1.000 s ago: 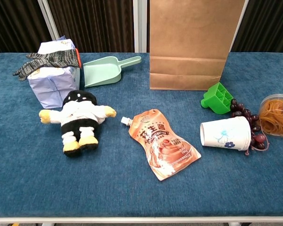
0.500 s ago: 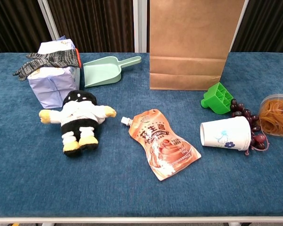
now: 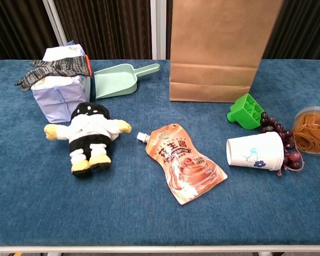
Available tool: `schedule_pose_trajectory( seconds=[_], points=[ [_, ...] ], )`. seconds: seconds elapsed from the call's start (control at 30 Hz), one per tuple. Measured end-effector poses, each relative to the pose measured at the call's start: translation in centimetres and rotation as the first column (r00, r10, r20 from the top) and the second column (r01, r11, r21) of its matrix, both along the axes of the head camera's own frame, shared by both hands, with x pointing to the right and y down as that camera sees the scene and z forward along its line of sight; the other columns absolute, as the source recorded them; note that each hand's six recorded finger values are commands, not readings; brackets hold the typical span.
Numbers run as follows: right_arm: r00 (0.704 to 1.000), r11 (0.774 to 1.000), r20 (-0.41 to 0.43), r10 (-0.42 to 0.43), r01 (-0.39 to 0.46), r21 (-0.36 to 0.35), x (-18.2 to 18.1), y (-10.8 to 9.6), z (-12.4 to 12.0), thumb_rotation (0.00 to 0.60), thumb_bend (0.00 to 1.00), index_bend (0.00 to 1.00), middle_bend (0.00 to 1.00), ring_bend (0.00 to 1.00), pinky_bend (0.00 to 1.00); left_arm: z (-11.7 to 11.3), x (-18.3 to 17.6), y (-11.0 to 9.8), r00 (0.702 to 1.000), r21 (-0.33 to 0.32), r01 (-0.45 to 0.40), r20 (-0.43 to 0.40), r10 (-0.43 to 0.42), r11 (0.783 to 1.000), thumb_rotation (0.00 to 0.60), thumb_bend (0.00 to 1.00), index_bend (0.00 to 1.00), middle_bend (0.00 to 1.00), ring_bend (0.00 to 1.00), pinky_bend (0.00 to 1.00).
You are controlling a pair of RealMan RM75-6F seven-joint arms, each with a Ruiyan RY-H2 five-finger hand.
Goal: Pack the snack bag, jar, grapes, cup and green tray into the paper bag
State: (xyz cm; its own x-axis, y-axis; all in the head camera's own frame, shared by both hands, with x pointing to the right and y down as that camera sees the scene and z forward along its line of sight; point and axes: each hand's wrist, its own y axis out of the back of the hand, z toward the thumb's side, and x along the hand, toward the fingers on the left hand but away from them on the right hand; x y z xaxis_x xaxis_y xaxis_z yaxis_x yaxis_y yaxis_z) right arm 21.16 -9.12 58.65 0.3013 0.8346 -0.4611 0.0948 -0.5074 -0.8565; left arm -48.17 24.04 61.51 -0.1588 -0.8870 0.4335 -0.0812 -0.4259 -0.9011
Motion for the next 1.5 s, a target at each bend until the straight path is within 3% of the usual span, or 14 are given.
schedule_pose_trajectory(
  seconds=[0.17, 0.37, 0.53, 0.67, 0.83, 1.03, 1.17, 1.33, 1.5],
  points=[
    [1.000, 1.000, 0.007, -0.005, 0.004, 0.018, 0.3, 0.2, -0.6, 0.600, 0.21, 0.00, 0.06, 0.00, 0.15, 0.0, 0.1, -0.2, 1.000, 0.003, -0.006, -0.002, 0.006, 1.000, 0.600, 0.12, 0.37, 0.29, 0.21, 0.22],
    [0.998, 0.995, 0.059, -0.037, 0.031, 0.092, 0.4, 1.2, -2.6, 0.600, 0.19, 0.00, 0.11, 0.00, 0.14, 0.0, 0.2, -0.5, 1.000, 0.003, -0.016, 0.000, 0.016, 1.000, 0.600, 0.12, 0.37, 0.29, 0.21, 0.22],
    [0.985, 0.982, 0.128, -0.118, 0.096, 0.163, 0.6, 3.8, -4.8, 0.600, 0.15, 0.05, 0.20, 0.02, 0.17, 0.0, 0.6, -0.7, 1.000, 0.009, -0.027, -0.005, 0.027, 1.000, 0.600, 0.12, 0.37, 0.29, 0.21, 0.22],
    [0.966, 0.968, 0.164, -0.200, 0.170, 0.183, 1.4, 7.2, -6.0, 0.600, 0.12, 0.16, 0.30, 0.12, 0.29, -0.1, 0.6, -0.8, 1.000, 0.012, -0.029, -0.003, 0.029, 0.999, 0.600, 0.12, 0.37, 0.29, 0.21, 0.22],
    [0.949, 0.964, 0.177, -0.260, 0.245, 0.102, 4.4, 13.1, -5.6, 0.600, 0.12, 0.24, 0.36, 0.18, 0.37, -0.3, 0.7, -0.9, 0.999, 0.016, -0.036, -0.002, 0.036, 0.999, 0.600, 0.11, 0.37, 0.29, 0.21, 0.22],
    [0.964, 0.973, 0.149, -0.218, 0.228, -0.049, 9.2, 18.4, -3.7, 0.600, 0.12, 0.25, 0.36, 0.19, 0.37, -0.5, 1.0, -1.0, 0.999, 0.020, -0.044, -0.003, 0.044, 0.999, 0.600, 0.12, 0.37, 0.29, 0.21, 0.22],
    [0.974, 0.973, 0.058, -0.217, 0.220, -0.064, 11.2, 19.0, -2.5, 0.600, 0.10, 0.23, 0.32, 0.17, 0.36, -0.6, 1.2, -0.9, 0.999, 0.024, -0.048, -0.005, 0.048, 0.999, 0.600, 0.12, 0.37, 0.29, 0.21, 0.22],
    [0.980, 0.983, -0.091, -0.179, 0.174, -0.060, 14.2, 19.1, -0.5, 0.600, 0.05, 0.04, 0.16, 0.02, 0.21, -0.8, 1.1, -0.7, 0.999, 0.022, -0.044, 0.001, 0.044, 0.999, 0.600, 0.12, 0.37, 0.29, 0.21, 0.22],
    [0.990, 0.990, -0.042, -0.135, 0.136, 0.022, 14.6, 18.4, -1.4, 0.600, 0.04, 0.00, 0.09, 0.00, 0.16, -1.0, 1.2, -0.9, 0.999, 0.027, -0.046, 0.003, 0.046, 0.999, 0.600, 0.11, 0.37, 0.29, 0.21, 0.22]
  ],
)
